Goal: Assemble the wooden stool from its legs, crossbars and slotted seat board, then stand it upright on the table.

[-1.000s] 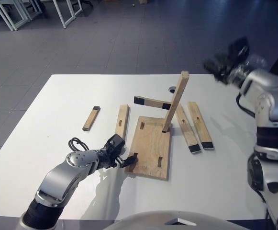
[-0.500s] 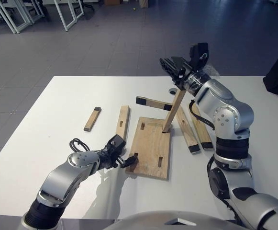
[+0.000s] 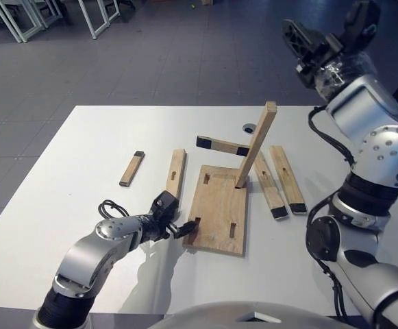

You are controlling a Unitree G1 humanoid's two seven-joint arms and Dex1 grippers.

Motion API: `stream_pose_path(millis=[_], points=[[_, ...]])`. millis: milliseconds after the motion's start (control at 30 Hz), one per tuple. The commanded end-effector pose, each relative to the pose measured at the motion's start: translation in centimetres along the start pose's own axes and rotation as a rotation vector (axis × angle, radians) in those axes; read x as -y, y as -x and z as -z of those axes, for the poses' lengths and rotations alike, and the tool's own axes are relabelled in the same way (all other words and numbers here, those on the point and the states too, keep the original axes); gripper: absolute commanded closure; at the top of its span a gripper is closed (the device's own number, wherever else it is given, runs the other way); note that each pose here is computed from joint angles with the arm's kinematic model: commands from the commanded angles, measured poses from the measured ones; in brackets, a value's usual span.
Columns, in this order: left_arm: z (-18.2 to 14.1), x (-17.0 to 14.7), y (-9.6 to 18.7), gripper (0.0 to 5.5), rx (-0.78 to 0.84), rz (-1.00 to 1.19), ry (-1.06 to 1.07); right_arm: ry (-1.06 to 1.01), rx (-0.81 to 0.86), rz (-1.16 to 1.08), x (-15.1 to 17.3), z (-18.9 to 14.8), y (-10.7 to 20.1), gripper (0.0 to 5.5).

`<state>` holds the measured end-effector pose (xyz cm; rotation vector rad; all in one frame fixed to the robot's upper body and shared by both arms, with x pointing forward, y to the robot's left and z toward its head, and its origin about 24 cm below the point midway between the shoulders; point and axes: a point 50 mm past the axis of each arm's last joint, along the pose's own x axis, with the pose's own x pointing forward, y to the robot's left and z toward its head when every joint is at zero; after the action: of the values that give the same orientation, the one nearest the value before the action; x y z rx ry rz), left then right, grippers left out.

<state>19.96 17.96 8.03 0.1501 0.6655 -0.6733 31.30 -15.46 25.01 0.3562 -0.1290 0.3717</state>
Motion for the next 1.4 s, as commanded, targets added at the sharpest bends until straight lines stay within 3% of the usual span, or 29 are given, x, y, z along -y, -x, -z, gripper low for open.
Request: stream_pose_path(millis=[33,133,267,467,867,1033,1167,1300,1400], points=[[-4.9,-1.1,2.7,1.38,0.193,-0.049,-0.012,0.166,-0.160,0.163,3.7,3.4,3.4,3.00],[-5.3,-1.4,4.5,1.38,0.206,-0.108,-0.012,0.292,-0.328,0.276,6.1,6.6,6.6,3.00],[-1.7,-1.1,4.9,1.38,0.055,-0.196,0.015,0.325,-0.557,0.177,5.5,11.0,9.5,2.27],[0.9,0.1,3.9,1.38,-0.031,-0.195,0.029,0.416,-0.695,0.148,6.9,14.4,11.0,1.21],[1.7,-0.2,3.3,1.38,-0.069,-0.206,0.007,0.403,-0.836,0.184,8.3,19.0,13.5,1.21],[3.6,-0.8,2.2,1.38,-0.187,-0.201,-0.070,0.386,-0.847,0.205,8.6,19.4,13.8,2.10],[4.2,1.0,-0.1,1.38,-0.202,-0.084,-0.087,0.391,-0.793,0.220,8.8,18.4,12.8,2.73],[4.0,3.6,-1.5,1.38,-0.175,0.004,-0.071,0.408,-0.654,0.272,9.6,15.2,10.7,3.44],[3.3,4.9,-1.8,1.38,-0.146,0.036,-0.056,0.408,-0.500,0.286,9.5,11.6,8.4,3.45]])
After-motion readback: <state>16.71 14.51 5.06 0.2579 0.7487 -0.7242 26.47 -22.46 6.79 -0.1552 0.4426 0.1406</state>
